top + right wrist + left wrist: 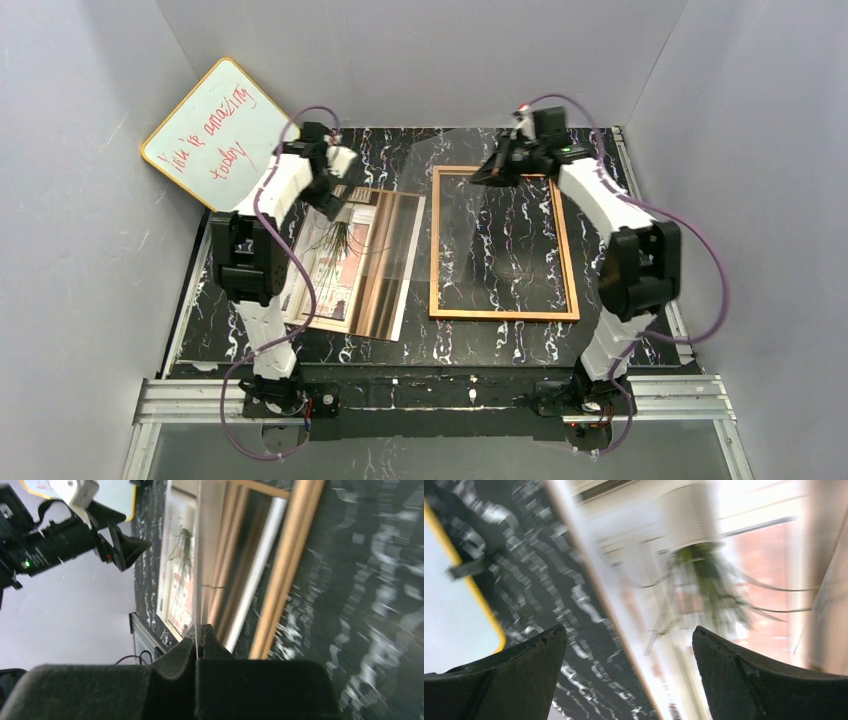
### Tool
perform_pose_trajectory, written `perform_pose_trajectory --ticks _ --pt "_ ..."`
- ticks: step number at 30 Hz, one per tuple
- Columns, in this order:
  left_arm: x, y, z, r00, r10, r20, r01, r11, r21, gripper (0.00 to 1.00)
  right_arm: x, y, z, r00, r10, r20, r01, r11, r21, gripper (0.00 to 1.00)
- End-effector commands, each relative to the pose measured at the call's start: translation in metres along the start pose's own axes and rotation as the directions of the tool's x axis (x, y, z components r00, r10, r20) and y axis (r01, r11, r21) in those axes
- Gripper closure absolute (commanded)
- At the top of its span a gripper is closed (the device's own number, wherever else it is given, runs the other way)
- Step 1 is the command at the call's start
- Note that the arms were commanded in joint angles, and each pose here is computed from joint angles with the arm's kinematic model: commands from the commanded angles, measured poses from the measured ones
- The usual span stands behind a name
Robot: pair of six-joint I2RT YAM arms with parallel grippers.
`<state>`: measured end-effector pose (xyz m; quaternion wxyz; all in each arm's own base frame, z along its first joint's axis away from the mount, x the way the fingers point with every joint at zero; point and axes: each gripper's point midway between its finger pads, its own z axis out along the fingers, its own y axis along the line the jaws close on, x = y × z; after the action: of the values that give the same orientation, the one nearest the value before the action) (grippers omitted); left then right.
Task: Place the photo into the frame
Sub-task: Pick up the photo frame item at the center of the board, then move the photo frame to the center of the board.
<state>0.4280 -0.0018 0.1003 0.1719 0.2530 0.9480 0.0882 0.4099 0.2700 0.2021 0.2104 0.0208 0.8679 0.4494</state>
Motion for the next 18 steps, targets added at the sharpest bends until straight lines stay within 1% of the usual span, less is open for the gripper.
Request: perform_pose_trajectory --ticks 1,3,5,8,11,15,18 --pt "-0.030 -0.082 -0.018 0.995 0.091 0.029 -0.094 0.986 0.136 0.06 -0.003 -0.008 -0.096 0.996 -0.053 0.066 0.046 0.993 0.107 0.99" --pt "-0.051 -0.110 -0.018 0.993 0.095 0.068 -0.105 0.980 0.171 0.07 -0.008 -0.017 -0.128 0.990 -0.031 0.137 0.010 0.988 0.151 0.99" --pt "-0.070 -0.140 -0.018 0.990 0.089 0.111 -0.111 0.969 0.219 0.09 -0.009 -0.023 -0.153 0.981 -0.044 0.191 0.001 0.976 0.216 0.99" --pt "-0.094 -0.182 -0.014 0.988 0.074 0.136 -0.111 0.951 0.289 0.13 -0.004 -0.025 -0.182 0.969 -0.087 0.230 0.008 0.945 0.326 0.99" --pt "-0.113 -0.214 -0.012 0.988 0.044 0.151 -0.095 0.932 0.351 0.17 0.005 -0.020 -0.207 0.964 -0.114 0.240 0.012 0.921 0.389 0.99" --pt "-0.125 -0.243 -0.004 0.990 0.014 0.140 -0.069 0.915 0.396 0.23 0.011 -0.010 -0.227 0.950 -0.140 0.279 0.012 0.909 0.417 0.99" --pt "-0.122 -0.266 0.001 0.994 -0.007 0.109 -0.043 0.891 0.452 0.28 0.014 -0.013 -0.232 0.948 -0.138 0.286 -0.003 0.896 0.443 0.99"
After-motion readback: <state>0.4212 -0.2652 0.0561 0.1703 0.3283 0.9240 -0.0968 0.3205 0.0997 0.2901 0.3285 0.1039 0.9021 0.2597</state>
